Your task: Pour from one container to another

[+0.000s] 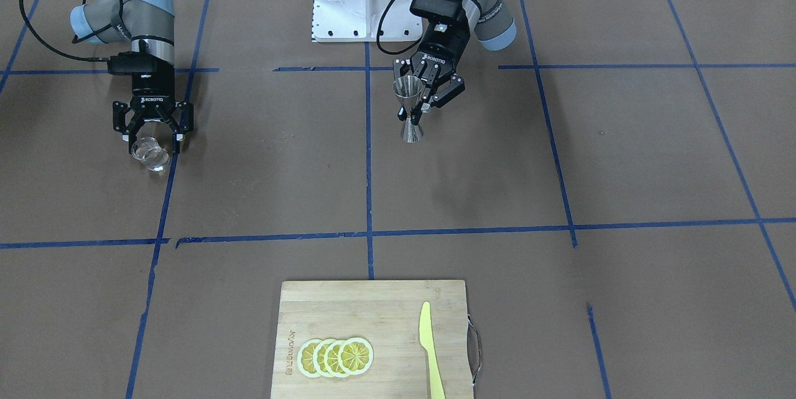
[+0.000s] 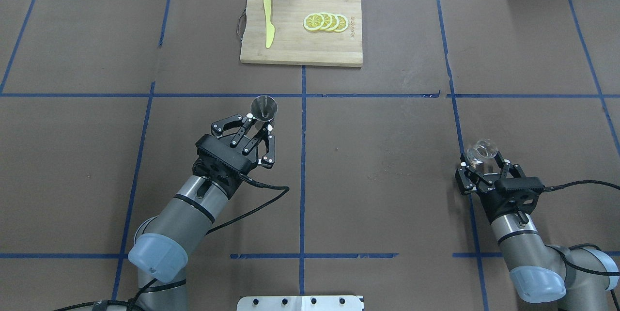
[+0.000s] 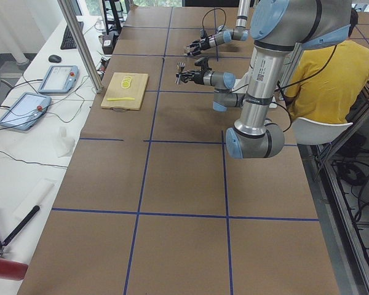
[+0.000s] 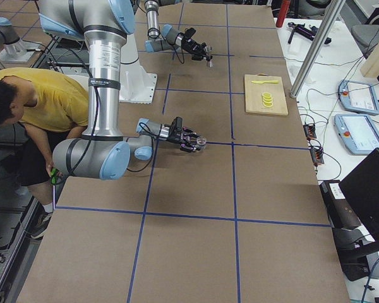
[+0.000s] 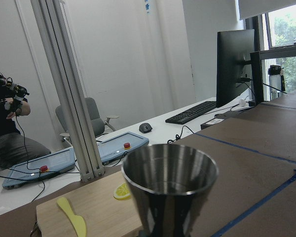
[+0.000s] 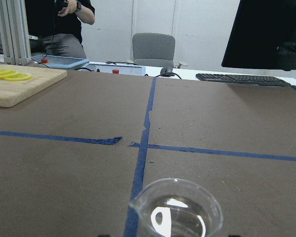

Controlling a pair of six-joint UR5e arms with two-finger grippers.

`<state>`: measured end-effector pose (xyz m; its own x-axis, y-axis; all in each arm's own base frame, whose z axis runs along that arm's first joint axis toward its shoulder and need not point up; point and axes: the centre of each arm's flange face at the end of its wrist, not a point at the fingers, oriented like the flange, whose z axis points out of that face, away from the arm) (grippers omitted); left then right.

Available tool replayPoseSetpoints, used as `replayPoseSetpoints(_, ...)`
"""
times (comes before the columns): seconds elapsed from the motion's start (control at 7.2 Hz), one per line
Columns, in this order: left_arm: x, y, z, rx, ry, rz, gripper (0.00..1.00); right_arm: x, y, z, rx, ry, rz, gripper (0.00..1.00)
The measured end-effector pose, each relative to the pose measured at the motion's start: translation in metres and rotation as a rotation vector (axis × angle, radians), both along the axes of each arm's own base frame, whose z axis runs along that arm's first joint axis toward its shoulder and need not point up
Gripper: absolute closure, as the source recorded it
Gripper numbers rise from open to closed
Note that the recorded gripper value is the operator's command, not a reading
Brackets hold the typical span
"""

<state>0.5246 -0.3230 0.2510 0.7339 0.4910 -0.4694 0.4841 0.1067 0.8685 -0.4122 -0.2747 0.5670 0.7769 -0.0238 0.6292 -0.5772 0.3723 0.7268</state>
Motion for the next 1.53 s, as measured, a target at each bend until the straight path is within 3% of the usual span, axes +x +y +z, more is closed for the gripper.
replayPoseSetpoints(0.56, 0.000, 0.000, 0.000, 0.000, 0.001, 0.000, 1.00, -0.004, -0.008, 0.000, -0.011, 0.002, -0.003, 0.18)
replayPoseSetpoints(0.69, -0.001, 0.000, -0.001, 0.000, 0.002, 0.000, 1.00, -0.005, -0.009, 0.000, -0.014, 0.002, -0.005, 0.28)
replayPoseSetpoints(1.11, -0.002, 0.000, -0.002, 0.001, 0.004, -0.001, 1.00, -0.005, -0.011, 0.000, -0.018, 0.000, -0.007, 0.80)
replayPoseSetpoints(1.25, -0.002, 0.000, -0.002, 0.002, 0.005, -0.001, 1.00, -0.005, -0.011, -0.001, -0.018, -0.002, -0.007, 0.91)
replayPoseSetpoints(1.53, -0.003, 0.000, -0.003, 0.002, 0.007, -0.001, 1.00, -0.005, -0.011, -0.008, -0.019, -0.001, -0.020, 0.93)
